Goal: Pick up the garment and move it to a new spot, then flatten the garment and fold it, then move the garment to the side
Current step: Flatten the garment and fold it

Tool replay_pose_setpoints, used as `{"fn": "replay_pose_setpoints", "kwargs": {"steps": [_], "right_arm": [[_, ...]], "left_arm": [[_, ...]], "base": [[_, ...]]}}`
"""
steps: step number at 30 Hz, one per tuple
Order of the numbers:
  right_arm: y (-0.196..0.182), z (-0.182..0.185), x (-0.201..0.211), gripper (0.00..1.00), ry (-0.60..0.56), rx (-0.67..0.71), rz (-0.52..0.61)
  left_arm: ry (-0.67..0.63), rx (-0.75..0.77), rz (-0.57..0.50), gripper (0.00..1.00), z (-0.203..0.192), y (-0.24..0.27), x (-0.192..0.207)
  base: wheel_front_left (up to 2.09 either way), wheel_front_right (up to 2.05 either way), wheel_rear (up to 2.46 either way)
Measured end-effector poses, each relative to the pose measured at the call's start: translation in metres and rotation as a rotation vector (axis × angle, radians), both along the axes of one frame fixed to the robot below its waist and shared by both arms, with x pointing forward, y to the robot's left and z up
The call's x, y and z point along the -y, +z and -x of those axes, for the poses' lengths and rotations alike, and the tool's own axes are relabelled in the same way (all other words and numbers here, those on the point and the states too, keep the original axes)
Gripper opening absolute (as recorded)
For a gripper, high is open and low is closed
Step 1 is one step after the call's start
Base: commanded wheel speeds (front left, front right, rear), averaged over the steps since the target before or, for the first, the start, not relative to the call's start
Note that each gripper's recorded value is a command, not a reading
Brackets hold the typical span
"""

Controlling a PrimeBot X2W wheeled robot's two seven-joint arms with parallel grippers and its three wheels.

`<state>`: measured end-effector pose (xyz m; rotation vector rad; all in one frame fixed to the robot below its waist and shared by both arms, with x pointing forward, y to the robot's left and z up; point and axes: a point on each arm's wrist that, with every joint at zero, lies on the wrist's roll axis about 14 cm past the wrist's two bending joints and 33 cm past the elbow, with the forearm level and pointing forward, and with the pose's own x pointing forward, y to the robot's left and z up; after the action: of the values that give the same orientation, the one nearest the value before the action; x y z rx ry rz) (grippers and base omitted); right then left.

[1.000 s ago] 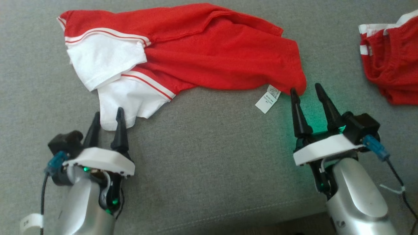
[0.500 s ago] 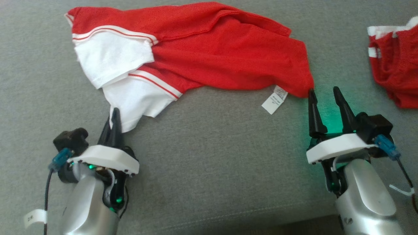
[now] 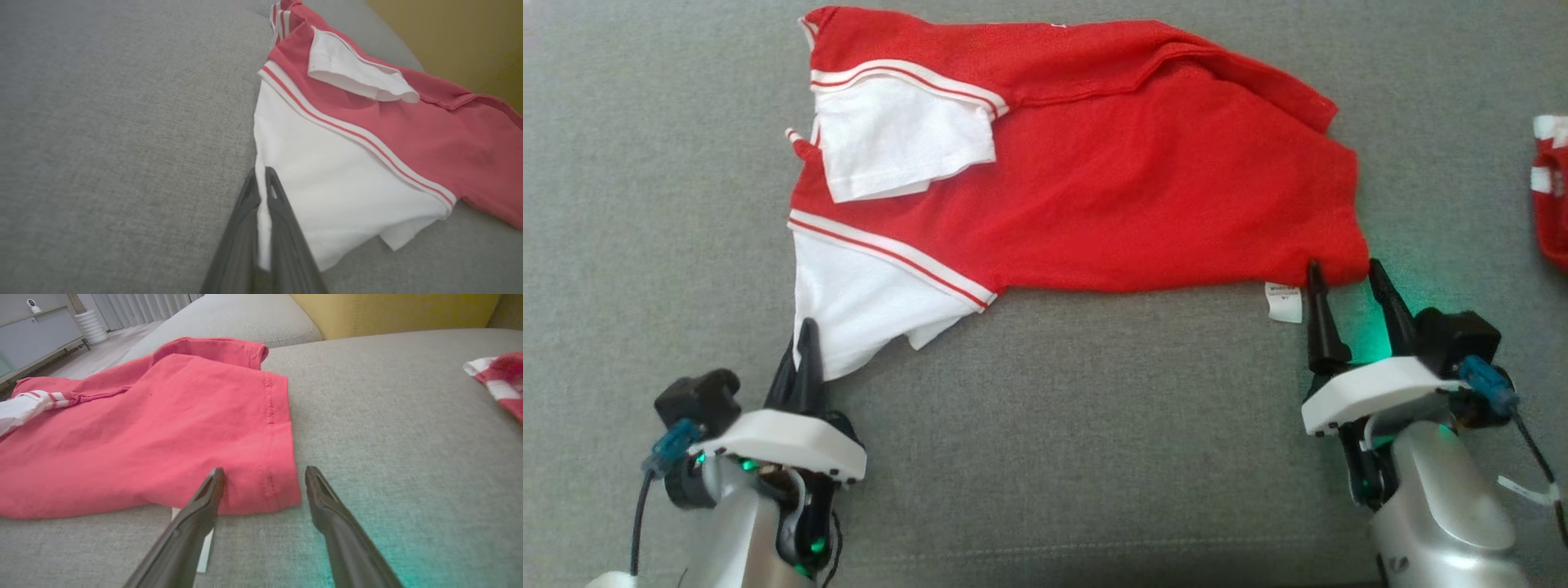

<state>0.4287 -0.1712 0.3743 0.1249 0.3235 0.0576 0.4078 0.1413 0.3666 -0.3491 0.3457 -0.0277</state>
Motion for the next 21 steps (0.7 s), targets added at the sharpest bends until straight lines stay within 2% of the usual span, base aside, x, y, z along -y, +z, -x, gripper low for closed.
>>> {"fn": "replay_pose_setpoints", "kwargs": {"steps": [4, 10, 11, 12, 13, 18, 21], "right_arm": [[-0.014, 0.006, -0.001, 1.0, 0.007, -0.05, 0.009], [-0.015, 0.0, -0.001, 0.98, 0.008, -0.056, 0.013], [-0.015, 0.0, -0.001, 0.72, 0.008, -0.058, 0.013], [-0.015, 0.0, -0.001, 0.4, 0.009, -0.059, 0.012], [-0.015, 0.001, -0.002, 0.0, 0.01, -0.06, 0.011], [-0.006, 0.004, -0.004, 0.0, -0.004, -0.044, -0.028], [0.015, 0.0, -0.006, 0.0, -0.007, 0.02, -0.052]], "left_arm": [[-0.004, 0.013, 0.004, 0.0, 0.0, 0.004, 0.0], [-0.027, 0.015, 0.014, 0.0, 0.0, 0.005, 0.009], [-0.028, 0.016, 0.015, 0.0, 0.0, 0.005, 0.009], [-0.029, 0.018, 0.014, 0.0, 0.0, 0.006, 0.009], [-0.03, 0.022, 0.015, 0.0, -0.001, 0.007, 0.01], [-0.022, 0.089, 0.017, 0.0, -0.007, 0.029, 0.008], [-0.012, 0.161, 0.008, 0.0, -0.013, 0.052, 0.003]], "base": [[0.0, 0.0, 0.0], [0.0, 0.0, 0.0], [0.0, 0.0, 0.0], [0.0, 0.0, 0.0], [0.0, 0.0, 0.0], [0.0, 0.0, 0.0], [0.0, 0.0, 0.0]]}}
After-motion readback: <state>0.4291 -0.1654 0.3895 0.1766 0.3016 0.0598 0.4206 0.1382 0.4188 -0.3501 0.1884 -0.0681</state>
